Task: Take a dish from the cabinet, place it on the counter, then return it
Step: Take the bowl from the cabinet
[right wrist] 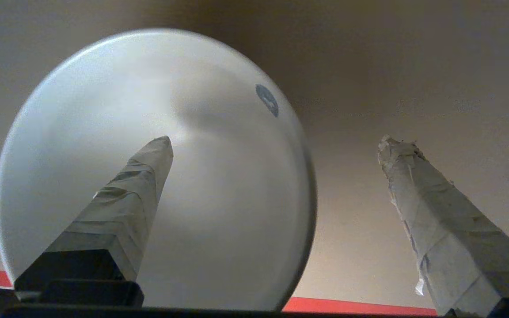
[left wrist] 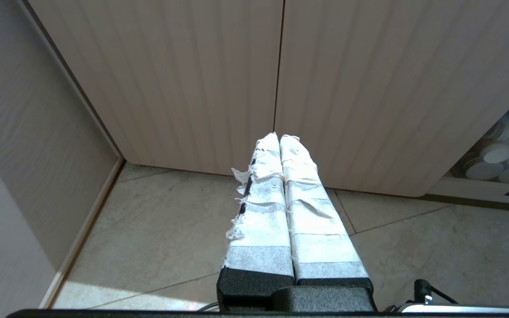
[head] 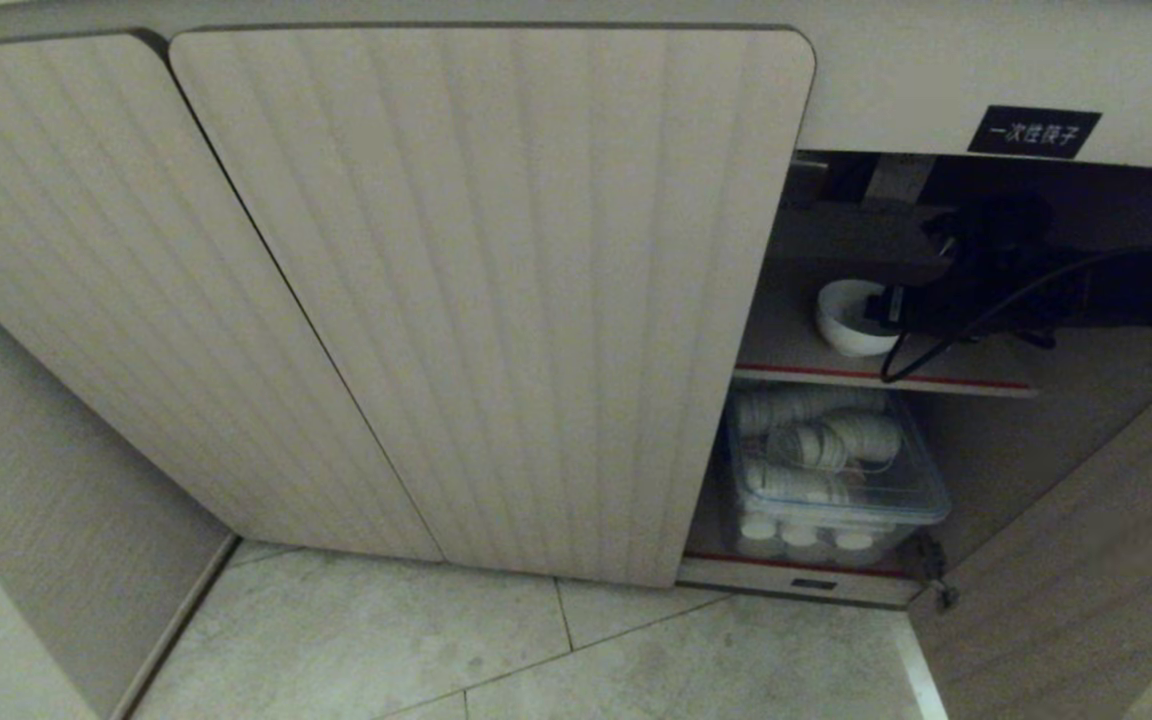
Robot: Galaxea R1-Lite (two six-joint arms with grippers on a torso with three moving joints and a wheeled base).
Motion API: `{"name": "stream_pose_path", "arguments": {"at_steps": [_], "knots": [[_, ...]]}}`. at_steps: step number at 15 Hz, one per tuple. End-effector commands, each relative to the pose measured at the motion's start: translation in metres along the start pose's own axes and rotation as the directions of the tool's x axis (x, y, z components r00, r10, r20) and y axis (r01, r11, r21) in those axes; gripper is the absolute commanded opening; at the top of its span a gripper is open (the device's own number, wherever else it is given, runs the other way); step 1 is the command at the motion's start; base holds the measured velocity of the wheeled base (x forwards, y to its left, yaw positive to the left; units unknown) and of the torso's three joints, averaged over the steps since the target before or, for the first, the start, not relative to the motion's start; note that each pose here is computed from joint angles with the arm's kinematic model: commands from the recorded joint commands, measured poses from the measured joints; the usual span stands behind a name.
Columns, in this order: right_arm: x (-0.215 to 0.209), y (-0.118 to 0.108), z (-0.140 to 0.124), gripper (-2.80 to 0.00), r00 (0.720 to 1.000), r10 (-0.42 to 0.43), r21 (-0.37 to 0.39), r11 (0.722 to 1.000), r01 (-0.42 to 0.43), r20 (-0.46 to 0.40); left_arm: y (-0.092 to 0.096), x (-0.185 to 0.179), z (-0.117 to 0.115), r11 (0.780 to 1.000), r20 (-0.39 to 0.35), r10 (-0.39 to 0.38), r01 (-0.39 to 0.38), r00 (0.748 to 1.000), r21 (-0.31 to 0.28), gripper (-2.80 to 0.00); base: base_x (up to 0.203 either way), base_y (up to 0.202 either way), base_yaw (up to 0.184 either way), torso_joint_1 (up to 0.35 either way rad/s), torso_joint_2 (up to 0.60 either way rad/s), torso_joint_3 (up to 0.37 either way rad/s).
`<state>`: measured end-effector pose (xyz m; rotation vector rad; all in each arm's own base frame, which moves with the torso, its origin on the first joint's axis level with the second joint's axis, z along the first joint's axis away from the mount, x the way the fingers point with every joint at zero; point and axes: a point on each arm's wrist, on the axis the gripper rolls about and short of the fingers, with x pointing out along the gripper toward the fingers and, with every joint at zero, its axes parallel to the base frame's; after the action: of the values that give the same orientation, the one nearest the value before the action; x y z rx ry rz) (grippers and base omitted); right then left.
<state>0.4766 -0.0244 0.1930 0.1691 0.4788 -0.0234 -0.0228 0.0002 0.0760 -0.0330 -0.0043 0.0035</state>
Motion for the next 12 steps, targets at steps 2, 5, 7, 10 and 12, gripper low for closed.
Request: {"name": "stream_pose_path", "arguments": {"at_steps": [2, 5, 7, 10, 12], "knots": [[0.0018, 0.0014, -0.0021, 0.0, 1.0, 0.003, 0.0, 1.0, -0.003, -0.007, 0.0, 0.0, -0.0001, 1.0, 0.0, 0.001, -0.001, 1.0, -0.001, -2.8, 0.0, 0.0, 0.0, 0.0, 0.0, 0.0], [0.0043, 0.0031, -0.0043, -2.8, 1.0, 0.005, -0.002, 1.0, -0.005, -0.012, 0.0, 0.0, -0.0001, 1.0, 0.0, 0.001, -0.001, 1.0, -0.001, -2.8, 0.0, 0.0, 0.0, 0.0, 0.0, 0.0], [0.0049, 0.0037, -0.0049, -2.8, 1.0, 0.006, -0.003, 1.0, -0.006, -0.014, 0.0, 0.0, -0.0001, 1.0, 0.0, 0.0, 0.0, 1.0, -0.001, -2.8, 0.0, 0.0, 0.0, 0.0, 0.0, 0.0], [0.0061, 0.0035, -0.0059, -2.8, 1.0, 0.007, -0.001, 1.0, -0.007, -0.017, 0.0, 0.0, 0.0, 1.0, 0.001, 0.001, -0.001, 1.0, -0.001, -2.8, 0.0, 0.0, 0.0, 0.0, 0.0, 0.0], [0.0061, 0.0035, -0.0059, -2.8, 1.0, 0.005, -0.001, 1.0, -0.005, -0.017, 0.0, 0.0, -0.0001, 1.0, 0.0, -0.001, 0.001, 1.0, -0.001, -2.8, 0.0, 0.0, 0.0, 0.0, 0.0, 0.0]]}}
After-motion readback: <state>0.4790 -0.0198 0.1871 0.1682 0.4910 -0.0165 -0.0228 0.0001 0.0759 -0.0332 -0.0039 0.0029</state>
